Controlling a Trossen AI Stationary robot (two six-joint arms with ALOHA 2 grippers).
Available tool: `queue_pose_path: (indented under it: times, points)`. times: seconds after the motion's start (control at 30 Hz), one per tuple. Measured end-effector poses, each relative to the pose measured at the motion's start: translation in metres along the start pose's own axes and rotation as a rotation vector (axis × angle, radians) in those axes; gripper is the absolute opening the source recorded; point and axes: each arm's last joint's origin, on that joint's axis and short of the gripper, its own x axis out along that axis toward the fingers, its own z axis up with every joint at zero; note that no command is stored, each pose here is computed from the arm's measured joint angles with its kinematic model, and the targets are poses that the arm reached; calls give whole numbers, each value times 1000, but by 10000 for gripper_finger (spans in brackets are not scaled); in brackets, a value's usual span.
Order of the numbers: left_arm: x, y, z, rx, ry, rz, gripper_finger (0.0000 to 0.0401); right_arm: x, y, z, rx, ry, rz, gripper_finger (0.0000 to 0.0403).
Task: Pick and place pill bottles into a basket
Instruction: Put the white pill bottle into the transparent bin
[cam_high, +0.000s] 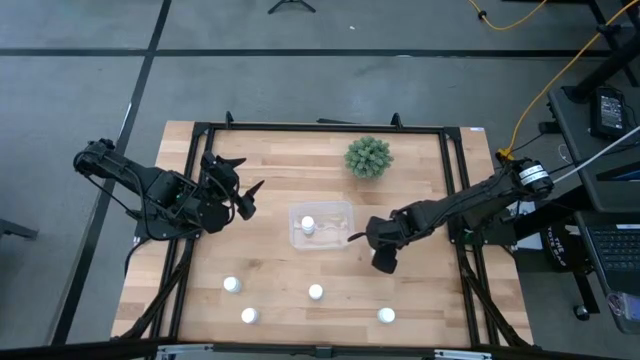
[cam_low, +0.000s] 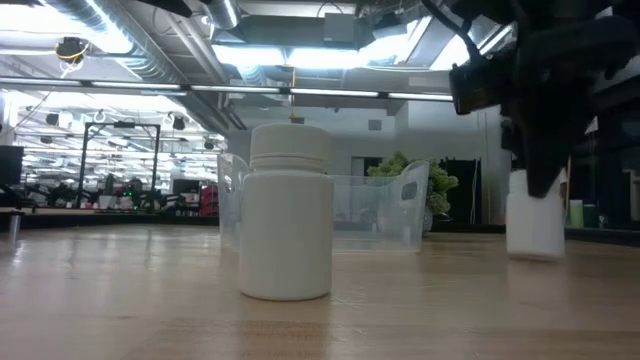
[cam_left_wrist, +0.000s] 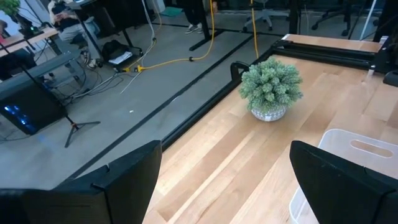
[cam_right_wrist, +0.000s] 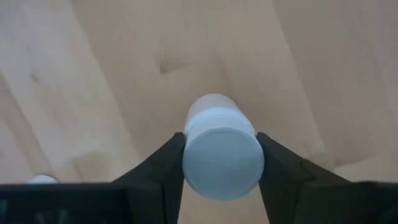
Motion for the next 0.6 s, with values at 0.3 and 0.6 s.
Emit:
queue_pose_path:
  times: [0.3, 0.6]
  points:
    - [0, 0, 0, 1, 1, -1, 347, -52, 17, 22, -87, -41, -72, 155]
    - [0, 0, 0, 18, -8, 11, 347, -116, 21, 55, -156, -175, -98, 155]
